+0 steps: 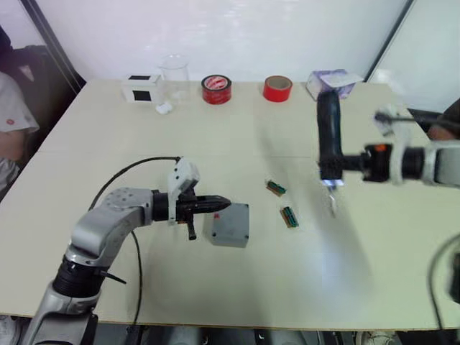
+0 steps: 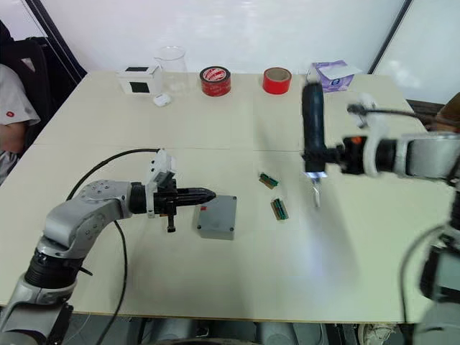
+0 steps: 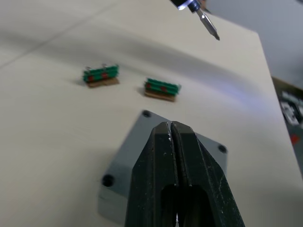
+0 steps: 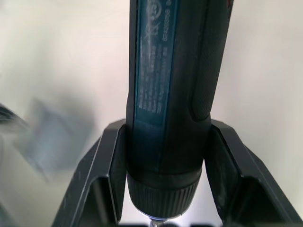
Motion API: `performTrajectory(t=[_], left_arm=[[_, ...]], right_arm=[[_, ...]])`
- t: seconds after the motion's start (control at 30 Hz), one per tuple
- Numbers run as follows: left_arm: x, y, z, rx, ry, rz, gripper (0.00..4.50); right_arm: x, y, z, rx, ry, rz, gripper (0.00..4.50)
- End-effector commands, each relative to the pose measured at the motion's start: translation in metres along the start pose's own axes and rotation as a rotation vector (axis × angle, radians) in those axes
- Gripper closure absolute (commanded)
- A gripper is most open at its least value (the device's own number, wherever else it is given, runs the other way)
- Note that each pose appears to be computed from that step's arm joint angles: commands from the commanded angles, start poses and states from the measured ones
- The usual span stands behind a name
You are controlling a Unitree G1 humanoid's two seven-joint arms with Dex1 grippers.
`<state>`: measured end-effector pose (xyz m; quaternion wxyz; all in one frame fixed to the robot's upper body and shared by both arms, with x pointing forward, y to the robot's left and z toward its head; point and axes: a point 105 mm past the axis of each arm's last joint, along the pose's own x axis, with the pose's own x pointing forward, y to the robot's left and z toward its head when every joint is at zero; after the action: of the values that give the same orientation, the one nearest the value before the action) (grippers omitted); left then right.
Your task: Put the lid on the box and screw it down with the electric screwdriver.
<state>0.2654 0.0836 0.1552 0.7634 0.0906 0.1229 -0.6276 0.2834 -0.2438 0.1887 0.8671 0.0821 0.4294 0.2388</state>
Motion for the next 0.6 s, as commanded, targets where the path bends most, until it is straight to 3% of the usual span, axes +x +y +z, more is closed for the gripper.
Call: performTrajectory(t=[0.03,0.27,0.53,0.6], left_arm=[[0.007,-0.022,0.004,0.104,0.053,-0.098,4.5],[0.01,-0.03,0.005,0.144,0.078,-0.104,4.5],[-0.001,-0.022,0.009,0.138,0.075,-0.043,4.5],[-0.006,-0.016,0.012,0.116,0.058,-0.016,4.5]], right_arm=[[-0.005,-0.012,-0.017,0.074,0.095,-0.009,2.75],[0.007,-0.032,-0.032,0.149,0.197,-0.073,2.75],[0.021,-0.04,-0.04,0.163,0.245,-0.09,2.75],[0.024,-0.042,-0.043,0.157,0.259,-0.102,1.75]])
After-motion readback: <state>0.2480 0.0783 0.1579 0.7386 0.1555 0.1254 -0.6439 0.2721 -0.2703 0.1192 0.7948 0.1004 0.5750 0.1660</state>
